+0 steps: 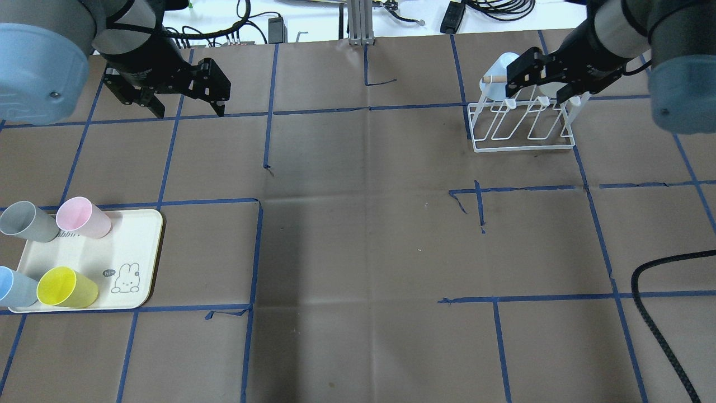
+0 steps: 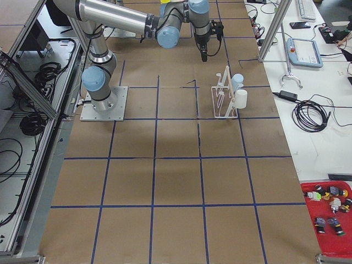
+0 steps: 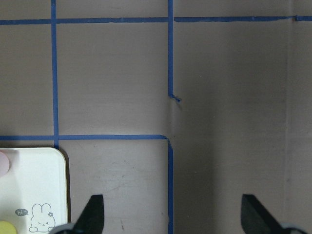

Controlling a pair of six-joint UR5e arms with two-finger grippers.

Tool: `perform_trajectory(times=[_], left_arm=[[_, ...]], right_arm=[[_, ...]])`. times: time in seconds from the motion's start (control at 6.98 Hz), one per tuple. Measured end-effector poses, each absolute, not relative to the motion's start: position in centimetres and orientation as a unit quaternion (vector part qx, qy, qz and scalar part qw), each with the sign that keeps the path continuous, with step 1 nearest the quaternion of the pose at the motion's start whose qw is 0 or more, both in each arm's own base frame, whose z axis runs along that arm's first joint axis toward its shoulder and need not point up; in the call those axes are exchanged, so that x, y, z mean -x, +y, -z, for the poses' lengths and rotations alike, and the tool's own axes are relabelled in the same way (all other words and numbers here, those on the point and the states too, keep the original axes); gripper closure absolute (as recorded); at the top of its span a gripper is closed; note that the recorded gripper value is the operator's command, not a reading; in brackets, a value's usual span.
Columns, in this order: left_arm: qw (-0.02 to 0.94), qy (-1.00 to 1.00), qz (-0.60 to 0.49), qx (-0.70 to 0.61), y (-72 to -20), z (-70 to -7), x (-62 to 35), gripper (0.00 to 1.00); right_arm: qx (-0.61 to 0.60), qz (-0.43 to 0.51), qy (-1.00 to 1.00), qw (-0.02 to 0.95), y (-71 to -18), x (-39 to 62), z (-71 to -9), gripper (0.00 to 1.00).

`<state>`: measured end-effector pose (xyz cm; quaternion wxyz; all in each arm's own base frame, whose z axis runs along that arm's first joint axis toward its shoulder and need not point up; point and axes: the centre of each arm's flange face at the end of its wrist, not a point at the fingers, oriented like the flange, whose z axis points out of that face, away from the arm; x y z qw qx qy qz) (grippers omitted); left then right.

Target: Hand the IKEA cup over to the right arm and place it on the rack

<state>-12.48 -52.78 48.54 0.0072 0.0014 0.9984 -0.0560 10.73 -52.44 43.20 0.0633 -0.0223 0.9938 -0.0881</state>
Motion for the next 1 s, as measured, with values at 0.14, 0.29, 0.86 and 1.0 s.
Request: perform_trajectory(times=[0.14,0.29,0.86,1.0], left_arm=[[0.007,0.998,0.056,-0.001,-52.8,-48.6,12.5,0.00],[0.007,0.998,0.056,-0.001,-52.8,-48.6,12.5,0.00],[0.007,0.998,0.056,-0.001,-52.8,-48.6,12.5,0.00],[0.007,0.998,0.056,-0.001,-52.8,-48.6,12.5,0.00]], right_arm=[[0.040,0.078,0.996,0.022,-50.9,-13.7,-43.3,0.00],[0.047,0.067,0.997,0.002,-49.3,-15.8,-43.3,0.00],[0.046,0.062,0.997,-0.007,-44.5,-17.0,-47.2,0.00],[0.047,0.064,0.997,-0.008,-44.3,-16.9,-47.4,0.00]])
